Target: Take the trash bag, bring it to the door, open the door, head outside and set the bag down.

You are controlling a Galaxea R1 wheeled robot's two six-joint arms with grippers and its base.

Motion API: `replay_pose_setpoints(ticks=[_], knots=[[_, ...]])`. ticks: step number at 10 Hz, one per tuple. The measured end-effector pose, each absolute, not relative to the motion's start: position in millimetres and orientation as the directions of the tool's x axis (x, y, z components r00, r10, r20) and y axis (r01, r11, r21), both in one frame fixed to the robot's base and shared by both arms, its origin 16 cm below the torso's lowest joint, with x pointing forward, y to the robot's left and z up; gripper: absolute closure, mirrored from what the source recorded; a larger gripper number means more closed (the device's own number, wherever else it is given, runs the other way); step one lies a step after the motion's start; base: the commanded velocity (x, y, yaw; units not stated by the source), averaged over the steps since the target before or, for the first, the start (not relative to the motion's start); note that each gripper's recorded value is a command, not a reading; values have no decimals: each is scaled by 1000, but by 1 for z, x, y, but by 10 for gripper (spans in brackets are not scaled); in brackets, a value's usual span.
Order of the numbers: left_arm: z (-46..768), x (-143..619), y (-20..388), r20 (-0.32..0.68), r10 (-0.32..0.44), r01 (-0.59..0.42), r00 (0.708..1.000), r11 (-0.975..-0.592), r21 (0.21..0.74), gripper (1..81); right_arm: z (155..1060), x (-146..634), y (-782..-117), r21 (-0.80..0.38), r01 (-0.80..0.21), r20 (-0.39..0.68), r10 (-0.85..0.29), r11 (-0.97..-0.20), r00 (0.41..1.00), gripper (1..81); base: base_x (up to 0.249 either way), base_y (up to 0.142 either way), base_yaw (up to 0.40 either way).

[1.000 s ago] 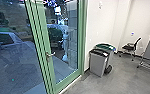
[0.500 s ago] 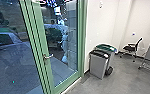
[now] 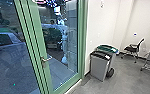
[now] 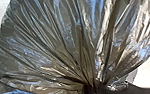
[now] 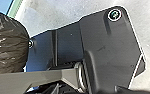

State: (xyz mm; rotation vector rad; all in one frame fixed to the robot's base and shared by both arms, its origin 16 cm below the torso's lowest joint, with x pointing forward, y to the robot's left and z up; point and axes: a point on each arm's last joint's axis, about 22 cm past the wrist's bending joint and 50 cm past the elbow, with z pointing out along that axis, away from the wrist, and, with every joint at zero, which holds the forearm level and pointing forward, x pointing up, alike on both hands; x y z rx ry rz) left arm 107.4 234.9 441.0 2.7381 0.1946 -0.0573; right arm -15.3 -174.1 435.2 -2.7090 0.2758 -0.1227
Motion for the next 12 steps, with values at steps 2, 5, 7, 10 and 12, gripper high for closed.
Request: replay_pose_setpoints(ticks=[2,5,7,10,12], knots=[[441,107,235,-67,128,144,990,-913,382,811,435,-15,-175,-408,-175,46,-211,-896,976,10,159,0,0],[441,107,235,-67,127,144,990,-913,382,811,435,-16,-175,-407,-175,45,-211,-896,976,10,159,0,0],[441,107,235,-68,128,144,989,-913,382,811,435,-16,-176,-406,-175,45,-211,-897,976,10,159,0,0],[441,107,234,-67,128,144,990,-913,382,811,434,-16,-177,-405,-175,45,-211,-897,976,10,159,0,0],[441,107,234,-67,127,143,990,-913,382,811,434,-16,-177,-405,-175,46,-211,-898,976,10,159,0,0]])
